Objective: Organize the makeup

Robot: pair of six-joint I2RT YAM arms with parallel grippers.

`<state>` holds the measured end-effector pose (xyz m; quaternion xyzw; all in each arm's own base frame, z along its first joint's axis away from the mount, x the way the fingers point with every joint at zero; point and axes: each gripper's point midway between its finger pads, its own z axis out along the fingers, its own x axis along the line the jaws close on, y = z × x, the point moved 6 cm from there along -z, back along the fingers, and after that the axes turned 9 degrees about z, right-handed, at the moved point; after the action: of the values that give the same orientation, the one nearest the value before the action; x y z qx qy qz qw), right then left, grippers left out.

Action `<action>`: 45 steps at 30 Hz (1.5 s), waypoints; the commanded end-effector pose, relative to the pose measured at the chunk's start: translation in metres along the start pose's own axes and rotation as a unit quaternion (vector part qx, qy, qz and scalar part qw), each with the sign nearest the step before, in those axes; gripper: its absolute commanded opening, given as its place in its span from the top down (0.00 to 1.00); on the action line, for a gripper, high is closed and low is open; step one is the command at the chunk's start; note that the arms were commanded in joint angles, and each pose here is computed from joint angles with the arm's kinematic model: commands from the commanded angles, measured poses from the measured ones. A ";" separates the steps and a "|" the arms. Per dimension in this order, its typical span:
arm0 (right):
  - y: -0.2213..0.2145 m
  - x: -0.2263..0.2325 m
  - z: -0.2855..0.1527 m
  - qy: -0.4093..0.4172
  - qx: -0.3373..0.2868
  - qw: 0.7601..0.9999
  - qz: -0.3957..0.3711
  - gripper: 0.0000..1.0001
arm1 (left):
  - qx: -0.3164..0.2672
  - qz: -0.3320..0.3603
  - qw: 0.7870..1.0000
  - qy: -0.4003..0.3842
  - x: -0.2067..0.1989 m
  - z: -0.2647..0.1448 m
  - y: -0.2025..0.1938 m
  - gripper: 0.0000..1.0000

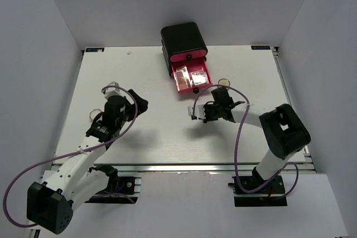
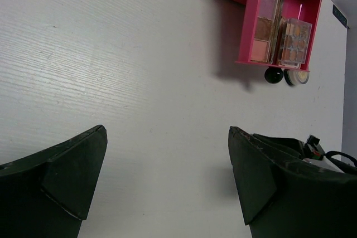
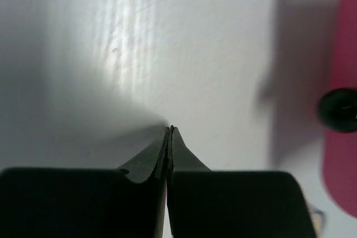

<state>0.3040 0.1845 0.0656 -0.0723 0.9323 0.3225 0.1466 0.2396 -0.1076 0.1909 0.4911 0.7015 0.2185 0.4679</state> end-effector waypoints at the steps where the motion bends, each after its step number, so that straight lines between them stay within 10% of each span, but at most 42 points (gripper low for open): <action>1: 0.042 -0.056 -0.015 -0.204 -0.064 0.975 -0.059 1.00 | -0.010 -0.002 1.000 -0.003 -0.001 -0.002 0.004 0.02; 14: 0.036 -0.104 0.025 -0.328 -0.024 0.940 -0.090 1.00 | -0.011 -0.003 1.000 0.007 0.003 -0.006 0.003 0.02; 22: 0.049 -0.122 0.013 -0.382 -0.041 0.914 -0.127 0.36 | -0.012 -0.011 1.000 0.012 0.009 -0.008 -0.002 0.02; 38: 0.056 -0.171 0.051 -0.343 0.014 0.928 -0.142 0.62 | -0.009 -0.007 1.000 0.014 0.008 -0.006 -0.001 0.02; 43: 0.059 -0.192 0.061 -0.358 0.021 0.922 -0.143 0.55 | -0.010 -0.007 1.000 0.017 0.009 -0.008 -0.001 0.02; 45: 0.062 -0.200 0.062 -0.368 0.021 0.919 -0.144 0.31 | -0.008 -0.007 1.000 0.019 0.010 -0.007 -0.002 0.02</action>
<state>0.4729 0.2705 0.0856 -0.0803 0.8326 0.2752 0.4739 0.2315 -0.1015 0.1850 0.4851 0.7104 0.2235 0.4583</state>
